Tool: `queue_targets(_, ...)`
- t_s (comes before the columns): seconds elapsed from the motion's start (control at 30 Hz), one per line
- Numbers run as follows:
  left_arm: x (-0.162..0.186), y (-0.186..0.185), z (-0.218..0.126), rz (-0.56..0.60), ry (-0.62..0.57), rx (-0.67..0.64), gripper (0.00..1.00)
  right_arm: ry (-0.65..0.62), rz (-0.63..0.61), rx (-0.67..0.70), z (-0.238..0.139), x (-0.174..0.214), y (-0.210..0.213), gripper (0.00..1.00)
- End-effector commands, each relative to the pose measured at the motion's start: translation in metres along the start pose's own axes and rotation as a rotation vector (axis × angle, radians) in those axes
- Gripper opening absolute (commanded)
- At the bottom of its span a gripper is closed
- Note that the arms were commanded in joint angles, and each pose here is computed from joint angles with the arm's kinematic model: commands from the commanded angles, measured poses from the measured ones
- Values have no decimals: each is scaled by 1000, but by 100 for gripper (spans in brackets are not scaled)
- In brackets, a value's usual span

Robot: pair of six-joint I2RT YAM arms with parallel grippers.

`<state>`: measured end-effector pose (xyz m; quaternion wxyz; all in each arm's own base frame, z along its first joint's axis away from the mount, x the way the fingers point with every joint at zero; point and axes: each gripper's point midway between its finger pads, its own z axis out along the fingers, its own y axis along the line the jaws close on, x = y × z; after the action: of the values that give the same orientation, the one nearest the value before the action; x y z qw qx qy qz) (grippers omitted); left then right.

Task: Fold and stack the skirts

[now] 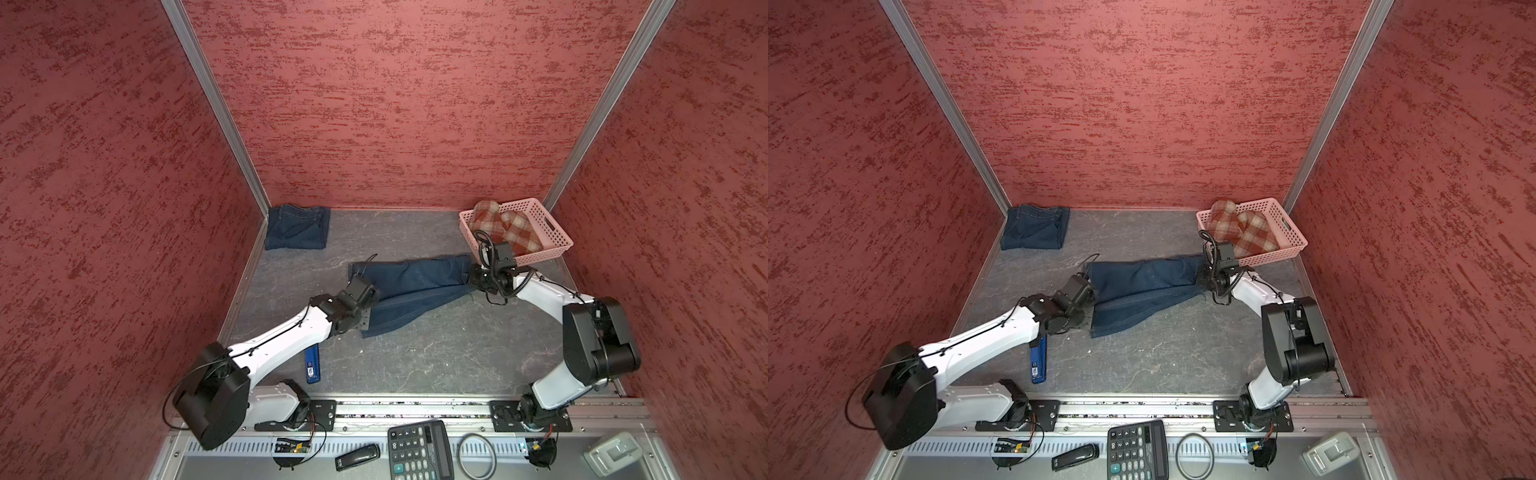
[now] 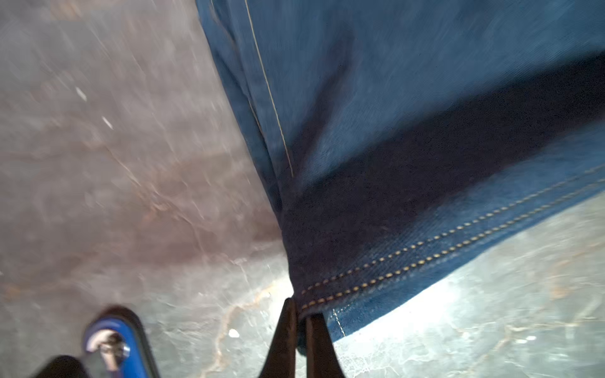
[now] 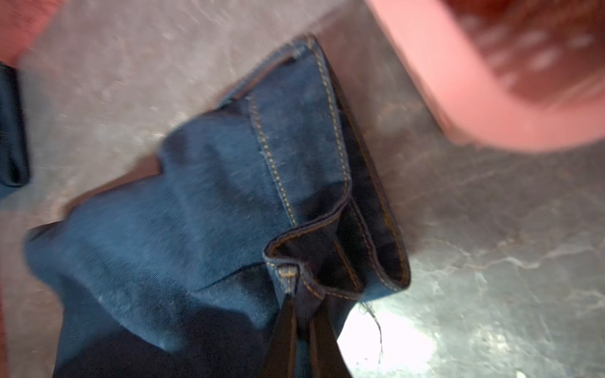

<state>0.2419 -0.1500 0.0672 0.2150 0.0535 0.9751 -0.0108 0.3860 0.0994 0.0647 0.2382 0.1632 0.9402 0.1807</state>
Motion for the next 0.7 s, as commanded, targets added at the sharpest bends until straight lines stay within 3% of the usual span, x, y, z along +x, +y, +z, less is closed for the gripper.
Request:
queue_targets(0.0,14,-4,13,-44,41,-48,0,-60,2,116,5,-14,-22,0)
queue_targets(0.23,31,-9,21,-8,92,-94,0,-29,8,136,19,-17,-23,2)
queue_targets(0.37,38,-6,17,-19,95,-76,0,-53,-1,164,8,-23,-24,32)
queue_targets(0.4,38,-6,15,-22,89,-68,6,-79,-9,170,1,-30,-23,43)
queue_targets(0.47,35,-8,11,-23,74,-49,27,-129,-24,169,-15,-44,-16,55)
queue_targets(0.5,33,-9,8,-24,62,-35,44,-155,-33,163,-24,-53,-11,61)
queue_targets(0.53,29,-11,3,-21,49,-19,58,-167,-39,154,-31,-58,-6,64)
queue_targets(0.6,22,-13,-7,-14,15,-2,76,-178,-50,134,-40,-65,3,68)
queue_targets(0.67,15,-13,-19,-11,-26,15,88,-171,-65,107,-43,-68,11,72)
